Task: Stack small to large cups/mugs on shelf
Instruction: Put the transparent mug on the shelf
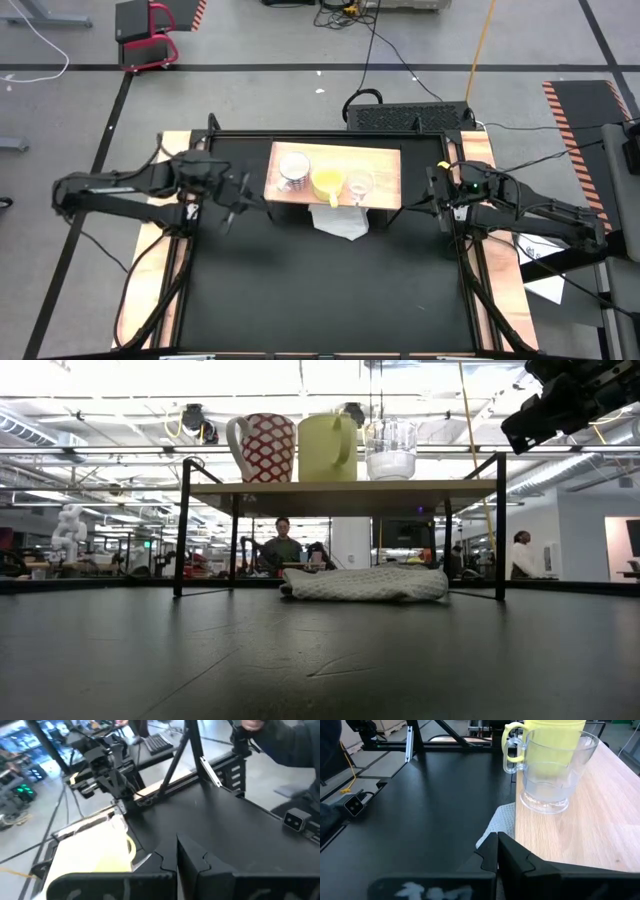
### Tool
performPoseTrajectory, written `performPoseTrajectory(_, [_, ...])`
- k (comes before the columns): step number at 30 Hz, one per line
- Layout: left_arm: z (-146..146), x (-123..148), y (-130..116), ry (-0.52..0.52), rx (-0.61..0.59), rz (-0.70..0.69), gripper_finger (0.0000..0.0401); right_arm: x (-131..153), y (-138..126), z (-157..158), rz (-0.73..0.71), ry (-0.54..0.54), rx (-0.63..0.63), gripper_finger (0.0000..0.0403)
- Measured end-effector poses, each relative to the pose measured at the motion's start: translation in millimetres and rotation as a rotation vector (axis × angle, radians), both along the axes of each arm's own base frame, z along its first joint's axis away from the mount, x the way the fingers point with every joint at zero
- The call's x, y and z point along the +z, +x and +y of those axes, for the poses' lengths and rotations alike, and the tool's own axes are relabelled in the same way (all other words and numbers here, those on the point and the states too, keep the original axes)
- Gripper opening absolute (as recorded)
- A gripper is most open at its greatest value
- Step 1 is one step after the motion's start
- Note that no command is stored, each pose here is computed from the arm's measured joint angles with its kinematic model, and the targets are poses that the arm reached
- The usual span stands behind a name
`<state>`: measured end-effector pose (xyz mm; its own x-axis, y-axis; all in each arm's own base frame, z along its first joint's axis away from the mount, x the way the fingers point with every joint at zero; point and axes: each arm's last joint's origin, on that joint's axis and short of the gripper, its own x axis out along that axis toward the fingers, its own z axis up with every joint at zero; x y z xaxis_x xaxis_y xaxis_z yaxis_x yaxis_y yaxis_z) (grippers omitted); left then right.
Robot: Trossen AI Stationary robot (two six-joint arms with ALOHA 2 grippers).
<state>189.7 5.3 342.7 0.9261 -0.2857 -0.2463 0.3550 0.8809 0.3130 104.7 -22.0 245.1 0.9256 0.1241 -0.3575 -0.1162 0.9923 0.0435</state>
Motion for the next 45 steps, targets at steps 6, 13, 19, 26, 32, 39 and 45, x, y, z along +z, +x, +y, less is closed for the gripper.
performPoseTrajectory(6, [-1.1, -31.9, -23.5, -0.038, 0.041, -0.076, 0.0001, -0.1, 0.0, -0.1, 0.000, -0.004, -0.001, 0.0000])
performPoseTrajectory(13, [-0.8, -77.5, -26.1, -0.095, 0.079, -0.078, 0.0000, -0.2, 0.0, -0.1, 0.001, -0.006, -0.001, 0.0000])
performPoseTrajectory(19, [-2.0, -114.0, -28.6, -0.093, 0.070, -0.130, 0.0000, -0.4, -0.1, -0.1, 0.003, -0.008, 0.000, 0.0000])
performPoseTrajectory(26, [-1.8, -140.5, -37.8, -0.096, 0.077, -0.133, 0.0000, -0.3, -0.1, 0.0, 0.002, -0.010, 0.001, 0.0000])
performPoseTrajectory(32, [1.9, -157.6, -45.4, -0.110, 0.111, -0.114, 0.0000, -0.5, -0.1, -0.1, 0.004, -0.010, 0.001, 0.0000])
performPoseTrajectory(39, [4.5, -166.4, -51.5, -0.115, 0.127, -0.143, 0.0000, -1.8, 2.0, -0.7, 0.015, -0.023, 0.008, 0.0000])
performPoseTrajectory(45, [3.8, -166.5, -51.8, -0.135, 0.109, -0.144, 0.0001, 0.8, 8.5, -3.5, 0.046, -0.034, -0.032, 0.0000])
